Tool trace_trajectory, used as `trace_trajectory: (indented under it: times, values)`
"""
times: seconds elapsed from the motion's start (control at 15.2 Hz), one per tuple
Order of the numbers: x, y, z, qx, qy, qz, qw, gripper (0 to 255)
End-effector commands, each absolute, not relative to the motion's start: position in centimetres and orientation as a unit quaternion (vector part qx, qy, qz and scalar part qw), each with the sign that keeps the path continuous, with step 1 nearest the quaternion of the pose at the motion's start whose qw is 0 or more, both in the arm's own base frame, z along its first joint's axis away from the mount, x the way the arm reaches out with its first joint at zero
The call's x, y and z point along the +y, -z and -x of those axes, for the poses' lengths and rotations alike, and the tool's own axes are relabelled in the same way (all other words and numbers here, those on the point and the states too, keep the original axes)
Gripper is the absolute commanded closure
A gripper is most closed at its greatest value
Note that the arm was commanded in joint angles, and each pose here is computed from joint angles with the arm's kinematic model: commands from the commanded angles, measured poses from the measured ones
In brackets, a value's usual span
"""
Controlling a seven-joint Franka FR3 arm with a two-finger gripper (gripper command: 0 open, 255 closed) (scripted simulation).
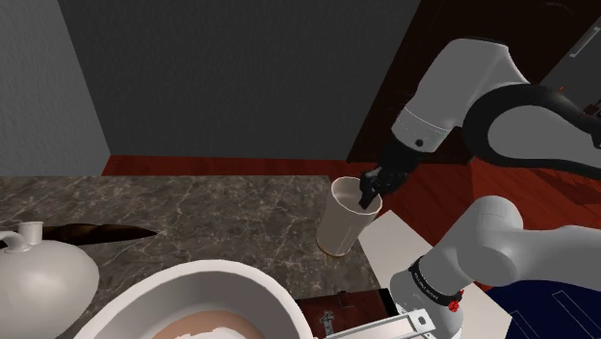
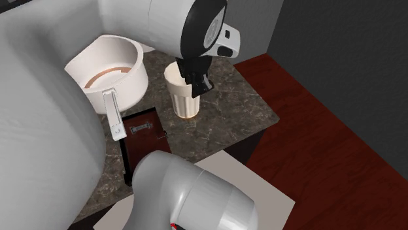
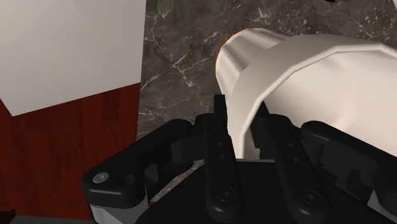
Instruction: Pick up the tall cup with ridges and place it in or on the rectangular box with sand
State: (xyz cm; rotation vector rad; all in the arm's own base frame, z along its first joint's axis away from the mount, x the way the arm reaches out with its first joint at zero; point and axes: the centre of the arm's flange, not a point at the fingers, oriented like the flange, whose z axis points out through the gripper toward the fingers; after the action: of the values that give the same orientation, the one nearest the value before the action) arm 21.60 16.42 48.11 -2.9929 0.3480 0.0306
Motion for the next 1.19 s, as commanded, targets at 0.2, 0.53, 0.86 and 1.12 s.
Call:
trace_trajectory:
  times: [0.2, 0.53, 0.86, 1.12]
  values:
    - [16.9, -50.7, -20.5, 0.115, -0.010, 0.991, 0.064, 255]
    - [19.2, -52.6, -14.6, 0.115, -0.010, 0.991, 0.064, 255]
    - [21.5, -54.5, -8.7, 0.115, -0.010, 0.991, 0.064, 255]
    - [23.3, -56.0, -4.0, 0.115, -0.010, 0.991, 0.064, 255]
